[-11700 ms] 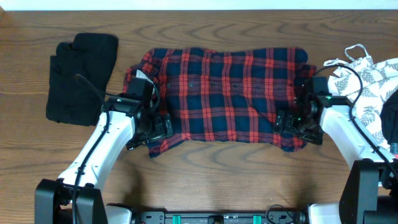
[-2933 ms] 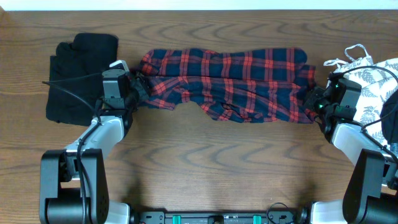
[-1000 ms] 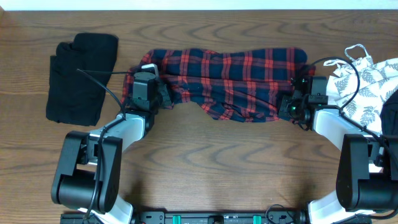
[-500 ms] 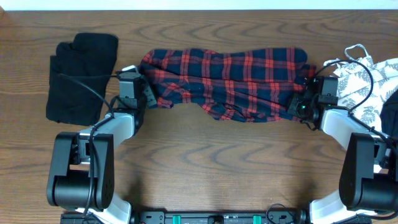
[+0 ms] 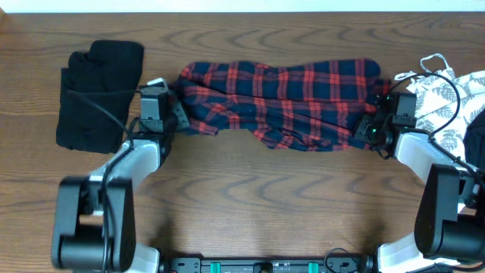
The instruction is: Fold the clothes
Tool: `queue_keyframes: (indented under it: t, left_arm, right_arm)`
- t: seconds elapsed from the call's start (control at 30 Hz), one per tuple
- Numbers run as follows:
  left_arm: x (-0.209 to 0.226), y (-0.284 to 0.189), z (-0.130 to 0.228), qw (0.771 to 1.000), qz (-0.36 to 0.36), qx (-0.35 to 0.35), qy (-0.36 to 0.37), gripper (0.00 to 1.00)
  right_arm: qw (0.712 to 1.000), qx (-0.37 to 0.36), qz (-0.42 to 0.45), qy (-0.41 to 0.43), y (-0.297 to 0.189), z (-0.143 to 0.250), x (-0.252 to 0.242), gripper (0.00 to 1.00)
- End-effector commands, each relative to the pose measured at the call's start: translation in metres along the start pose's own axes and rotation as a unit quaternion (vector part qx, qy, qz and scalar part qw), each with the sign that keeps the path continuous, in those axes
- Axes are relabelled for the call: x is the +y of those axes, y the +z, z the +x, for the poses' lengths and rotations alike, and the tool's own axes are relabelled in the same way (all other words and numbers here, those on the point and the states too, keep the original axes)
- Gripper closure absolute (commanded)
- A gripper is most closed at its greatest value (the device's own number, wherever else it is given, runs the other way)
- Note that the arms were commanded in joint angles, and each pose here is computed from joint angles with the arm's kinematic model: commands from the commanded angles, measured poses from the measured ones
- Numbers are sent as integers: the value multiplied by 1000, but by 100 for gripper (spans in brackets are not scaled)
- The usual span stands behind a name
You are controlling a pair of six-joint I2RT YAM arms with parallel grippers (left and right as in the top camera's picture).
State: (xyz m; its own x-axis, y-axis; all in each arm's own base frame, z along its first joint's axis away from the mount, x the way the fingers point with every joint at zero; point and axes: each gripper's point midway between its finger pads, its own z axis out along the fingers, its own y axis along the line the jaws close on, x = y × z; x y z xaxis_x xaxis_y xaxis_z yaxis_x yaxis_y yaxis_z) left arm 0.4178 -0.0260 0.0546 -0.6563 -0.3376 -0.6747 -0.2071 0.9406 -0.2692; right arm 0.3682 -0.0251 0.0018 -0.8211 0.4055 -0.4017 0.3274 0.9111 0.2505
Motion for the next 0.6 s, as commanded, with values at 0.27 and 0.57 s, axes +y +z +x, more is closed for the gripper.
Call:
queue_keyframes:
  t: [0.27,0.57]
  left_arm:
    - [-32,-65,-29,998,60,-25,4,61]
    - [-45,-39,29,994,73,74,34,64]
  right_arm:
    - [999,1,44,-1,-6,6,-22,59]
    - [999,9,36,0,-6,10,-20,60]
